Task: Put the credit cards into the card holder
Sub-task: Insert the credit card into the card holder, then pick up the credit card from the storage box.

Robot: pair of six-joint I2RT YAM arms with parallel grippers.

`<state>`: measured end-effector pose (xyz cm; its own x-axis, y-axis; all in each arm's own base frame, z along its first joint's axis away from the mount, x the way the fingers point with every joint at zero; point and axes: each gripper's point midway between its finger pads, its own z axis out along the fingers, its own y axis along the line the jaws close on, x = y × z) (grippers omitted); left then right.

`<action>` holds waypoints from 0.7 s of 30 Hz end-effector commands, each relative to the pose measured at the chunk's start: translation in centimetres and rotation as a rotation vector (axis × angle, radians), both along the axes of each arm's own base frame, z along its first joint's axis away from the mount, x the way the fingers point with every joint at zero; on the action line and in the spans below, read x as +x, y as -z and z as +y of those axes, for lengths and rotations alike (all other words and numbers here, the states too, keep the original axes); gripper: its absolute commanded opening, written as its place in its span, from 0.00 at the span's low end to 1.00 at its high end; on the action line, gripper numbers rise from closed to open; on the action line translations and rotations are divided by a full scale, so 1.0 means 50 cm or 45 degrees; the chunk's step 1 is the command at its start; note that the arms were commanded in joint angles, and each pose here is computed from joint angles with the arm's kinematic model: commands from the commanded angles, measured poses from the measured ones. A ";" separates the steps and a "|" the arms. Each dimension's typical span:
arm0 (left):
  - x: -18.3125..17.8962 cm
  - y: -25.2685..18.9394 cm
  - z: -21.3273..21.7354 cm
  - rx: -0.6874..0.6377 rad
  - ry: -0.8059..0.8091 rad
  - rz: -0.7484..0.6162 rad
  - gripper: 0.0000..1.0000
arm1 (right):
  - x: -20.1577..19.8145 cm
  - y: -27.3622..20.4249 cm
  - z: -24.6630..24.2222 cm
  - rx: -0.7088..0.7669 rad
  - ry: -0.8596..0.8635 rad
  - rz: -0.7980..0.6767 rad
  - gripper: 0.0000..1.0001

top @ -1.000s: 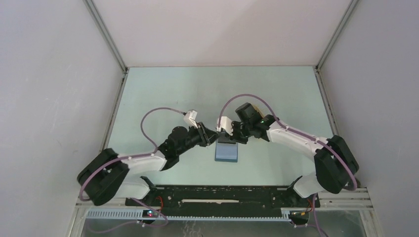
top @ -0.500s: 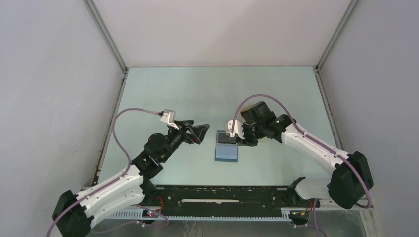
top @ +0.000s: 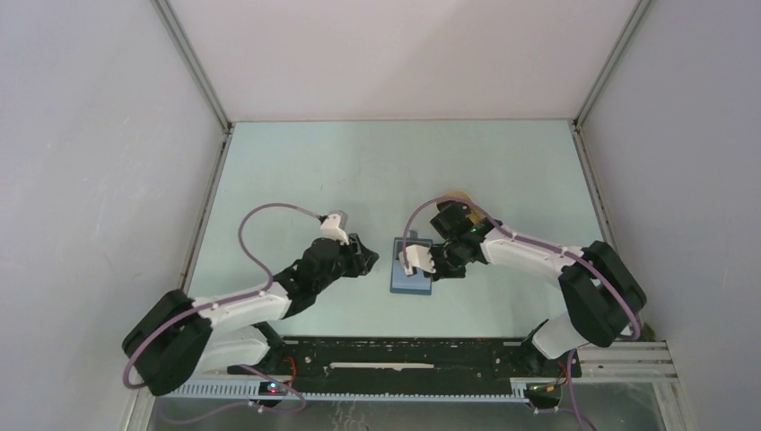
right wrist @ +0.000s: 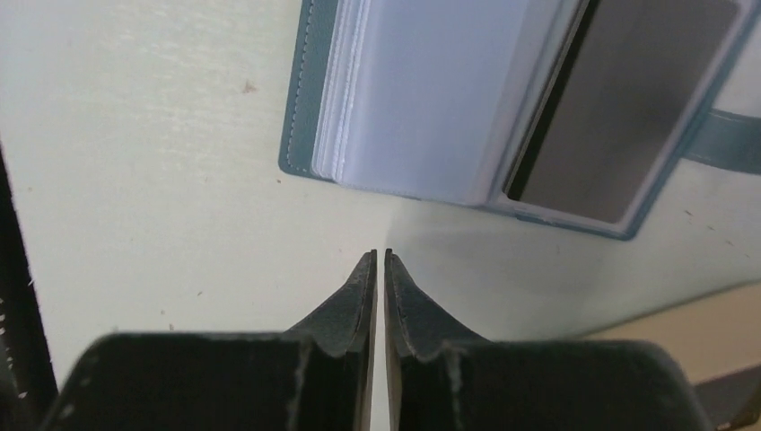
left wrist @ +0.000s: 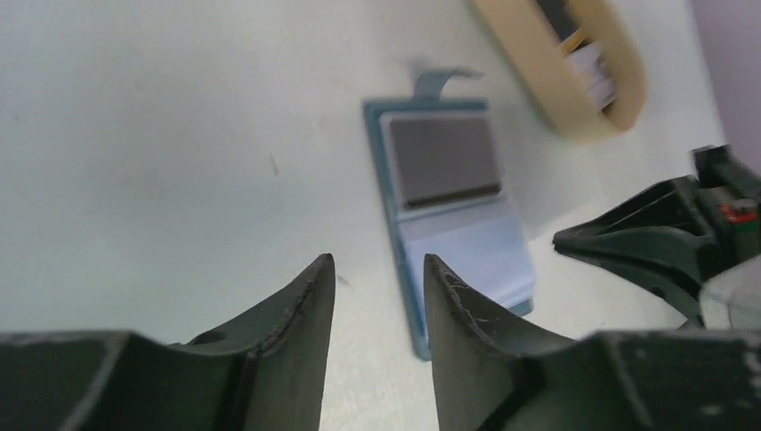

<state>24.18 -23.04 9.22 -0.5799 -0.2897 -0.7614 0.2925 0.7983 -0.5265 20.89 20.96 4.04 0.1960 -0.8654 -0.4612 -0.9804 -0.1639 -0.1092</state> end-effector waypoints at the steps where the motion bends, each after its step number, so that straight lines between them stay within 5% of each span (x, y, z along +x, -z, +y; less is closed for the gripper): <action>1: 0.015 0.014 -0.041 -0.032 0.000 0.157 0.39 | 0.012 0.023 0.015 -0.076 -0.032 -0.085 0.12; 13: 0.035 0.106 -0.086 0.182 0.026 0.444 0.34 | -0.023 0.042 0.094 -0.053 -0.091 -0.119 0.09; 21: 0.060 0.063 -0.097 0.160 0.034 0.339 0.36 | -0.033 -0.015 0.101 0.020 -0.084 -0.079 0.13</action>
